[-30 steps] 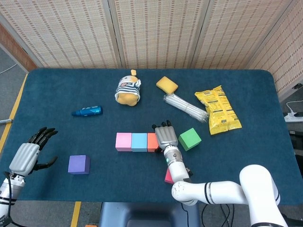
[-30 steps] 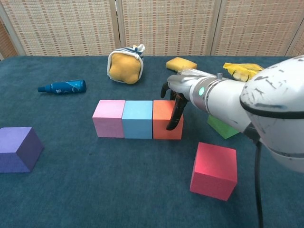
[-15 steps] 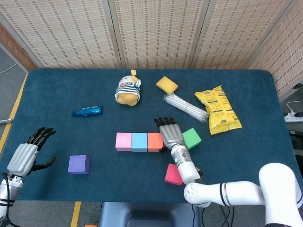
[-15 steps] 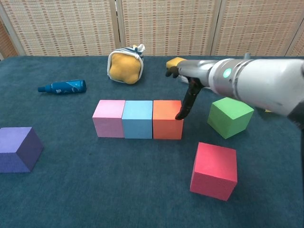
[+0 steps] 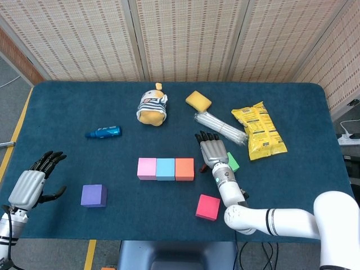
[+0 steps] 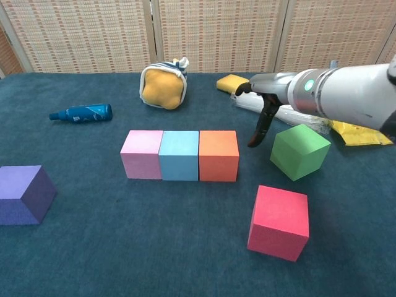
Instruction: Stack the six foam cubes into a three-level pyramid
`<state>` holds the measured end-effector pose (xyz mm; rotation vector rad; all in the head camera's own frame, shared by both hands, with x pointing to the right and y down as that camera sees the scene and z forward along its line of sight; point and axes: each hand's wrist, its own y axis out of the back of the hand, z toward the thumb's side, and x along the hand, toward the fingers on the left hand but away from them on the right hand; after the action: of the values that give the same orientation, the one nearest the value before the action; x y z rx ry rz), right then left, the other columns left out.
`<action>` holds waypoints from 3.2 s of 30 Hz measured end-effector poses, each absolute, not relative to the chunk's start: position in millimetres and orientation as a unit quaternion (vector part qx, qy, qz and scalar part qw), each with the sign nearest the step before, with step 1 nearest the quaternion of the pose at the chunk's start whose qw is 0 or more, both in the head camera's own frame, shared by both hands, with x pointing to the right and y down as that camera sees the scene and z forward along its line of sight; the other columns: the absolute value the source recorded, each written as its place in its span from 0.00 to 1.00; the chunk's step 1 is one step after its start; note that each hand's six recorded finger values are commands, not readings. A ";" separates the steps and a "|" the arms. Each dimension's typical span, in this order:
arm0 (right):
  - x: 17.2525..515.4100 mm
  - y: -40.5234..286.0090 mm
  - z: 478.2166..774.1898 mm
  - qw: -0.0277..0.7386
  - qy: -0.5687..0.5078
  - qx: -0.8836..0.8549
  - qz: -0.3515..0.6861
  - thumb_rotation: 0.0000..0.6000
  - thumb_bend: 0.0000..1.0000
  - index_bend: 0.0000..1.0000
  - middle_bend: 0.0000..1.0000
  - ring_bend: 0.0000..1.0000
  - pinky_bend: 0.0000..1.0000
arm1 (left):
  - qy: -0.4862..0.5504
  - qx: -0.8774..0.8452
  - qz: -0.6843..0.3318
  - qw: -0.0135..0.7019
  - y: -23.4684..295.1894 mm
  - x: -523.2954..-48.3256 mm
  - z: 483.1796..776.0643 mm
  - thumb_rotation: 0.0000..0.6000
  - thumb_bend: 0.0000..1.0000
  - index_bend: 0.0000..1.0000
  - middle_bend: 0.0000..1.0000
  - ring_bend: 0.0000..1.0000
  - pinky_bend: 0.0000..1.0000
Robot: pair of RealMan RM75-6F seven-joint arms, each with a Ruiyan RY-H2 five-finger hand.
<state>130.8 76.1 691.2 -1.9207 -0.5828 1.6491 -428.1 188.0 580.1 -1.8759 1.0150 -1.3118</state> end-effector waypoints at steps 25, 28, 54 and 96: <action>119.0 77.1 688.4 0.277 -0.230 -0.718 0.596 1.00 0.20 0.00 0.05 0.00 0.00 | 0.348 -0.721 -0.508 0.318 187.6 -428.6 593.4 1.00 0.30 0.15 0.09 0.02 0.18; 133.3 69.7 670.2 0.291 -0.256 -0.716 0.581 1.00 0.20 0.00 0.06 0.00 0.00 | 0.329 -0.731 -0.508 0.315 189.0 -424.3 597.8 1.00 0.30 0.15 0.09 0.02 0.17; 306.9 74.6 601.3 0.267 -0.369 -0.689 0.564 1.00 0.20 0.00 0.06 0.00 0.00 | 0.217 -0.747 -0.554 0.296 240.8 -370.4 641.3 1.00 0.30 0.14 0.08 0.04 0.18; 351.7 74.3 584.1 0.246 -0.413 -0.663 0.574 1.00 0.20 0.00 0.06 0.00 0.00 | 0.229 -0.764 -0.487 0.356 95.8 -222.8 613.2 1.00 0.30 0.34 0.39 0.35 0.48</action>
<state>351.7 74.3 584.1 -1.8076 -1.1263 1.5673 -222.8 95.8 613.2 -1.9743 0.5905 -1.2586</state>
